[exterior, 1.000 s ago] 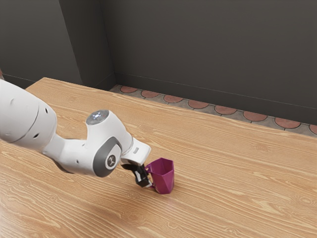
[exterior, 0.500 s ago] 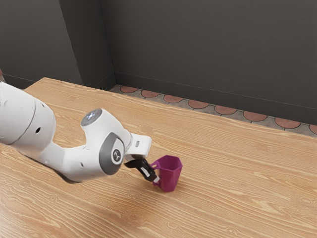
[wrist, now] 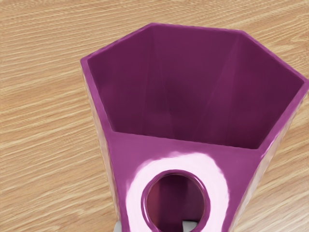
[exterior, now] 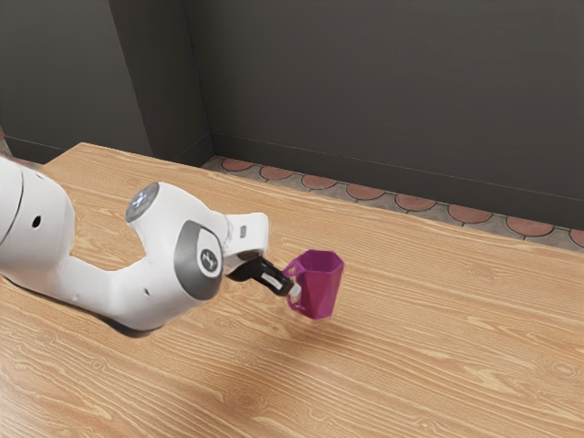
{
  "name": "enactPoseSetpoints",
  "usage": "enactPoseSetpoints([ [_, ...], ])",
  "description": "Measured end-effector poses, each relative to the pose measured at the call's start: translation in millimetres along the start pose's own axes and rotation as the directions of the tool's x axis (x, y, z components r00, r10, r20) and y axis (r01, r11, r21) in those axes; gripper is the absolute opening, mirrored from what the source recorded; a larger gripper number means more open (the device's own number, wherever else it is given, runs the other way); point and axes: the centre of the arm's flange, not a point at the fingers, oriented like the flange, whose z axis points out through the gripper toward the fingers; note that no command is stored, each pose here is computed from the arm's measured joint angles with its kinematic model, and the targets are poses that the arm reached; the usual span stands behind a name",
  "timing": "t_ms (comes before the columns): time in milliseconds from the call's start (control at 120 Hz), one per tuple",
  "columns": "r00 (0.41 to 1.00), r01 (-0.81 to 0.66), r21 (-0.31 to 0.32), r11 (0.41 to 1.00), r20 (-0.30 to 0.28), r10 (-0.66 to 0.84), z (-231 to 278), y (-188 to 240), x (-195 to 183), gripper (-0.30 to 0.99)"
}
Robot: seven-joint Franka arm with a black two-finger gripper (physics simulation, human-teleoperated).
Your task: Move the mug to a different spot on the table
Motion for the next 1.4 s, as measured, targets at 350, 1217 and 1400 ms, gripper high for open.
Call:
enactPoseSetpoints([
  [350, 0.977, 0.206, 0.123, 0.971, -0.083, -0.197, -65.1, -97.4, -32.6, -0.02],
  [1217, 0.938, 0.334, 0.263, 0.905, 0.002, -0.347, -23.2, -158.0, -101.6, 0.00],
  [1400, 0.927, 0.350, 0.277, 0.895, 0.033, -0.373, -9.4, -162.6, -116.8, 0.06],
])
